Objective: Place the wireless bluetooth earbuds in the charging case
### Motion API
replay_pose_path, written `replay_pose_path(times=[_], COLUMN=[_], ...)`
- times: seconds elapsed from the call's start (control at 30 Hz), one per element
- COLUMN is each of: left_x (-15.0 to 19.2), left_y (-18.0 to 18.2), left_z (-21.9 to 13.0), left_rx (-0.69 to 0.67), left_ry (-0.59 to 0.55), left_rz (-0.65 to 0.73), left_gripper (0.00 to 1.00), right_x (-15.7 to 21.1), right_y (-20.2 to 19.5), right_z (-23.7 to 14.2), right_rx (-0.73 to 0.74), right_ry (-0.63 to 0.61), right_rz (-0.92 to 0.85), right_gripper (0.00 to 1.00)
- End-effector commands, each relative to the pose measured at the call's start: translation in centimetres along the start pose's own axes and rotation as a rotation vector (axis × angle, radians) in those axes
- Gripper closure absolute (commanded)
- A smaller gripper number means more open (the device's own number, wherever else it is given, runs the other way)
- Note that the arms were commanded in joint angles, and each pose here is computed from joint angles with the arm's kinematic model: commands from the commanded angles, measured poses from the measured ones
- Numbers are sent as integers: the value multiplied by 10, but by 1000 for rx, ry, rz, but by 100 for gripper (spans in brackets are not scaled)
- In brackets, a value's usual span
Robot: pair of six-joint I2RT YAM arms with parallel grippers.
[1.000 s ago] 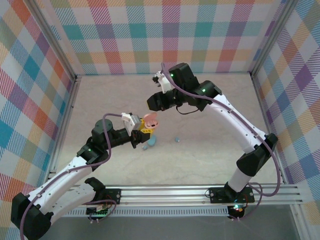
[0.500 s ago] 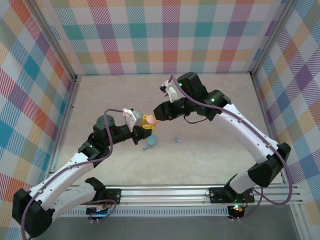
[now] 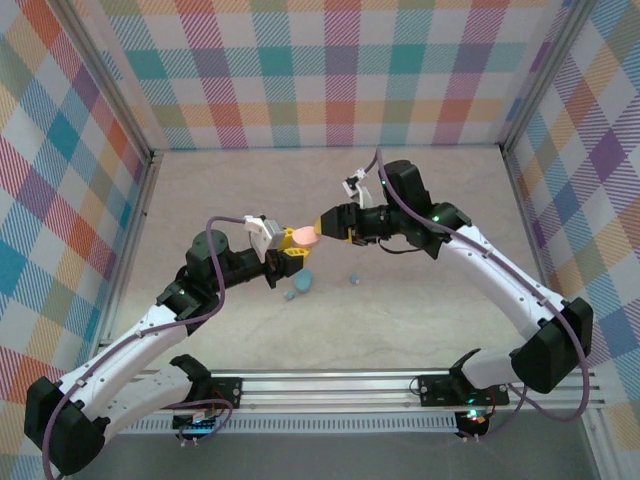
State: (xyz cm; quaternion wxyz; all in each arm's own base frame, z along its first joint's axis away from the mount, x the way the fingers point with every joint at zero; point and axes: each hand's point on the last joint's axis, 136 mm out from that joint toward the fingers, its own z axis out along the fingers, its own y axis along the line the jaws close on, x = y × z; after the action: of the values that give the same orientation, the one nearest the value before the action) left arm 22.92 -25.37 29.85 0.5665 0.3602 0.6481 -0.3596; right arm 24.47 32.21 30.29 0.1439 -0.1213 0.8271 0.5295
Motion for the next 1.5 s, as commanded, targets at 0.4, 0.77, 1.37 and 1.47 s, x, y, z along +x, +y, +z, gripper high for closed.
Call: replay_pose_path(times=[0.4,0.77,1.37,1.47], left_x=[-68,-54,-25,-10], left_y=[-5,15,38,48], left_z=[7,17,11,0], left_rx=[46,-42,-193,-274], left_ry=[-214,-150,-4,37], left_rz=[11,-23,-40,-72], left_gripper=[83,81,0,0], right_x=[-16,-24,-84,-94], right_y=[49,40,-43,-85], right_z=[9,1,-12,-11], right_rx=[-392,-423,-283,-177], right_ry=[53,39,-141,-162], right_rz=[186,249,266,236], right_gripper=[51,68,77,76])
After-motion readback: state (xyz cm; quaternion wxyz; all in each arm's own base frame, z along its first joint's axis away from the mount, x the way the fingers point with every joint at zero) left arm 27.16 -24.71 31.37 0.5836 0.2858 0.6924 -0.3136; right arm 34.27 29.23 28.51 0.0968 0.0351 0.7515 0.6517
